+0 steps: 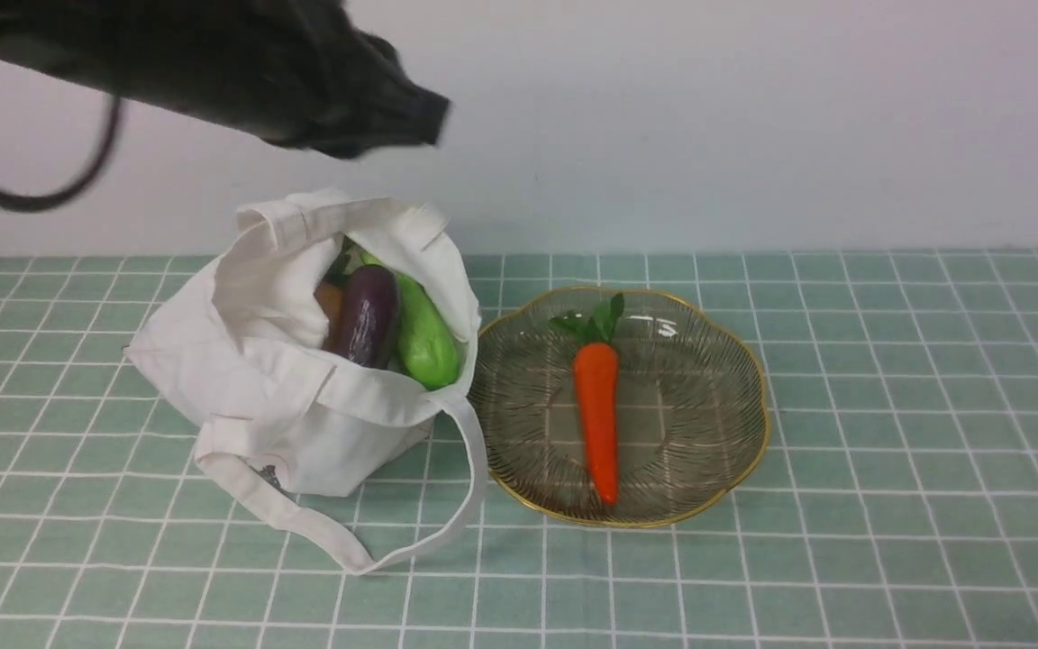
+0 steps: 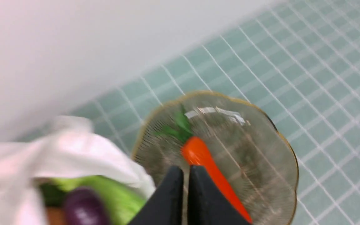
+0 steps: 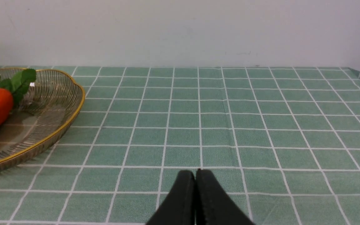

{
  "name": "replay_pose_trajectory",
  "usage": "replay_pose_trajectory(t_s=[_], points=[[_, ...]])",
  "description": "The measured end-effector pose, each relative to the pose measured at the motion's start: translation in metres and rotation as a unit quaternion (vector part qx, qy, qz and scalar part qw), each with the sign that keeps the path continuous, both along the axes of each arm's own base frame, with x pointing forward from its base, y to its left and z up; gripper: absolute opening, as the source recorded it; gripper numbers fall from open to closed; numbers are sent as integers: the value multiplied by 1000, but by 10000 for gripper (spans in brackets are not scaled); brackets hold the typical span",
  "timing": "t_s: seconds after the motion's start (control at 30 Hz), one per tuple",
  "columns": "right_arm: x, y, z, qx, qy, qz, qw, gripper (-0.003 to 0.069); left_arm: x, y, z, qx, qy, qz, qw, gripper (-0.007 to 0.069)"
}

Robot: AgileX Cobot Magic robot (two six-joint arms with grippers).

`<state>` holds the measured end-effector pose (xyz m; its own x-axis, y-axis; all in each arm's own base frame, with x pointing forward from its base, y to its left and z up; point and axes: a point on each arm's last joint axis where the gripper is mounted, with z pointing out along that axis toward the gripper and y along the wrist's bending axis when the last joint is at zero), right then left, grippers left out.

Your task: Take vegetables from cloth bag on blue coffee tablecloth place on plate.

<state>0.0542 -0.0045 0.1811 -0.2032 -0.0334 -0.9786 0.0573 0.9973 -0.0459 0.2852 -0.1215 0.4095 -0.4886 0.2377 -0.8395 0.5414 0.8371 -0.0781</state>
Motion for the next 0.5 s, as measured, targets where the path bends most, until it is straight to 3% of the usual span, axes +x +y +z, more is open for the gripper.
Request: replay_pose_trajectory(t_s=[0.17,0.4,0.5], points=[[0,0,0,0,0,0,1000,-10,-76,35,10,-44,-95,45,994,-8],[0,0,0,0,0,0,1000,-10,-166,71,-33,-120,-190,89,970,-8],[0,0,0,0,0,0,1000,-10,-203,86,-56,-169,-245,111,948,-8]])
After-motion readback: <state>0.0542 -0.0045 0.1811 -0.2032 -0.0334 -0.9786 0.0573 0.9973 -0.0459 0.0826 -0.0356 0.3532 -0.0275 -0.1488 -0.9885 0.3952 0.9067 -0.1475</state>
